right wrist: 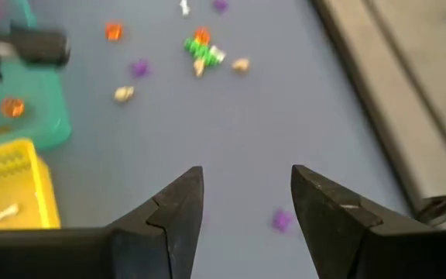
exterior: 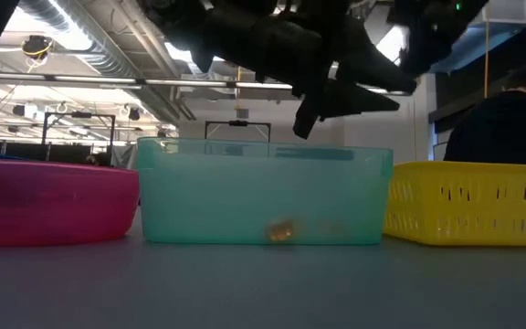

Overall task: Sort Halloween decoration
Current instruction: Put the purple spider toy into the pink bin

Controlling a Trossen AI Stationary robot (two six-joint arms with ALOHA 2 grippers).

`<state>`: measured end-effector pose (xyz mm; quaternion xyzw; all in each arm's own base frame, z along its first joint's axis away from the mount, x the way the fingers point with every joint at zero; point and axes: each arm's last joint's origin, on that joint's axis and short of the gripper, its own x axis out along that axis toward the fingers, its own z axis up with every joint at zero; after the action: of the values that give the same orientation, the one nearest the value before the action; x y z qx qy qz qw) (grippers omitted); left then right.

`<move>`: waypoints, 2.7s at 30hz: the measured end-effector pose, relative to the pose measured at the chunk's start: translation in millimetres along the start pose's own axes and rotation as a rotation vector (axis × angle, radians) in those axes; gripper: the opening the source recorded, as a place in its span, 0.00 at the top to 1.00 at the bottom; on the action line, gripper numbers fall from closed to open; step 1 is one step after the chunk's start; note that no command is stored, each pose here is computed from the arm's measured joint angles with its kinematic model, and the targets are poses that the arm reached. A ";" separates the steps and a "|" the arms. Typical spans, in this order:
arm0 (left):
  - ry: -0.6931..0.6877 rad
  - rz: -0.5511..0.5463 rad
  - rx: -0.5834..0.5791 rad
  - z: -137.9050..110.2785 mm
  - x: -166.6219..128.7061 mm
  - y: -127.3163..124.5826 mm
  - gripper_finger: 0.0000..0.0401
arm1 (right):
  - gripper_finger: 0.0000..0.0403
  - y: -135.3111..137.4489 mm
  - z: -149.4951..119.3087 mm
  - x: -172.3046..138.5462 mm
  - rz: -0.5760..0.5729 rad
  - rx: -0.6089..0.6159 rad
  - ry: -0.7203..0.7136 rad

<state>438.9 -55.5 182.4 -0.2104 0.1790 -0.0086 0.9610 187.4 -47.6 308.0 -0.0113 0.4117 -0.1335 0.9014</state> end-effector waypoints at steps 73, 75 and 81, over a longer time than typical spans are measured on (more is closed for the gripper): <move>0.049 0.402 0.294 109.1 -158.3 7.8 0.72 | 0.67 11.7 -80.7 163.7 0.306 -0.278 0.411; 0.049 0.402 0.294 109.1 -158.3 7.8 0.72 | 0.71 11.7 -80.8 163.7 0.305 -0.272 0.414; 0.049 0.402 0.294 109.1 -158.3 7.8 0.72 | 0.79 11.7 -81.0 163.7 0.302 -0.259 0.417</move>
<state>328.2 9.9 325.6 -0.0281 0.2375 0.1516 0.9591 232.1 -70.0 131.9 -0.0370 0.5989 0.0566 0.7980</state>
